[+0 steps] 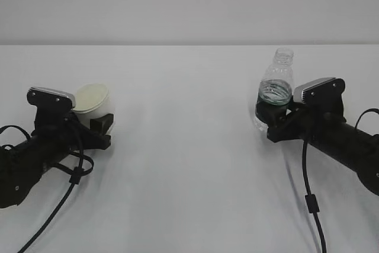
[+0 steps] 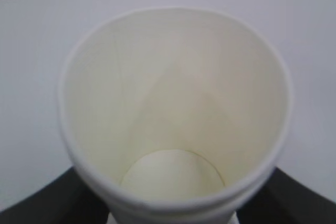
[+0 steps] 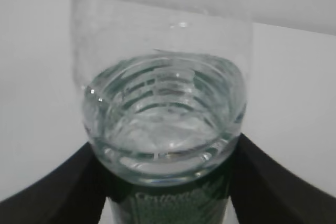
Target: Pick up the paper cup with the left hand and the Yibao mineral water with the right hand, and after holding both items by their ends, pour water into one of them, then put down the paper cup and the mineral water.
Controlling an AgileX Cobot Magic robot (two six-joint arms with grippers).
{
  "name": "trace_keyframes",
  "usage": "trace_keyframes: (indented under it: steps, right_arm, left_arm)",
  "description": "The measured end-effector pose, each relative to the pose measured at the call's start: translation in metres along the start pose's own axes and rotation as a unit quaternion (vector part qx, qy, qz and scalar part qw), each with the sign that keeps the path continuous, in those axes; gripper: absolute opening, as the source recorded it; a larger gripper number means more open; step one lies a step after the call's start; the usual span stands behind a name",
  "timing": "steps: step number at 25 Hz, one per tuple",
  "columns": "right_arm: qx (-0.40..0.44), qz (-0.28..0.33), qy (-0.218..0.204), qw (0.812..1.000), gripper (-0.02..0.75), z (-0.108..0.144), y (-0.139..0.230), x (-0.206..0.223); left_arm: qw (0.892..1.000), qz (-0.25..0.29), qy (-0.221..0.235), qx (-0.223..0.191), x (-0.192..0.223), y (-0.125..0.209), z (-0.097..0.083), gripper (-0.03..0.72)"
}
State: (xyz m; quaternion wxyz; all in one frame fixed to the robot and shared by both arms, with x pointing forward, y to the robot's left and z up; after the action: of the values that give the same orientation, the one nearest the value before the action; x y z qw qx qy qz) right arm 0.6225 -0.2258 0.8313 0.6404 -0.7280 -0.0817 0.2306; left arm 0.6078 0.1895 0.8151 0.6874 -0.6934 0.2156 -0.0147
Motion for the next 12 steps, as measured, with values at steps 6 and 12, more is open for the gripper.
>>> trace_keyframes:
  steps: [6,12]
  right_arm:
    - [-0.016,0.0,-0.029,0.999,0.496,0.007,-0.003,-0.001]
    - [-0.052,0.01,-0.051,0.997,0.494,0.01,-0.024,-0.005]
  left_arm:
    - [0.998,-0.02,0.061,0.012,-0.003,-0.019,-0.017,0.45]
    - [0.992,-0.036,0.123,0.02,-0.008,-0.037,-0.033,0.447]
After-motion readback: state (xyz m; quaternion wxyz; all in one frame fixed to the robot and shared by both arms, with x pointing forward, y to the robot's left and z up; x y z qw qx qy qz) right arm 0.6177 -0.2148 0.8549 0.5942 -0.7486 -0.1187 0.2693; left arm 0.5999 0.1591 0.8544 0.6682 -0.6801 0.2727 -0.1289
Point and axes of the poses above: a point on each arm's last joint axis where the gripper is mounted, x pointing out along that axis toward the gripper, z along the wrist's bending axis when the last joint is at zero, y = z × x, the point moved 4 cm from there along x, pointing out along that axis toward the gripper, and after that the axes turned 2 degrees about -x, right-handed, at the moved point
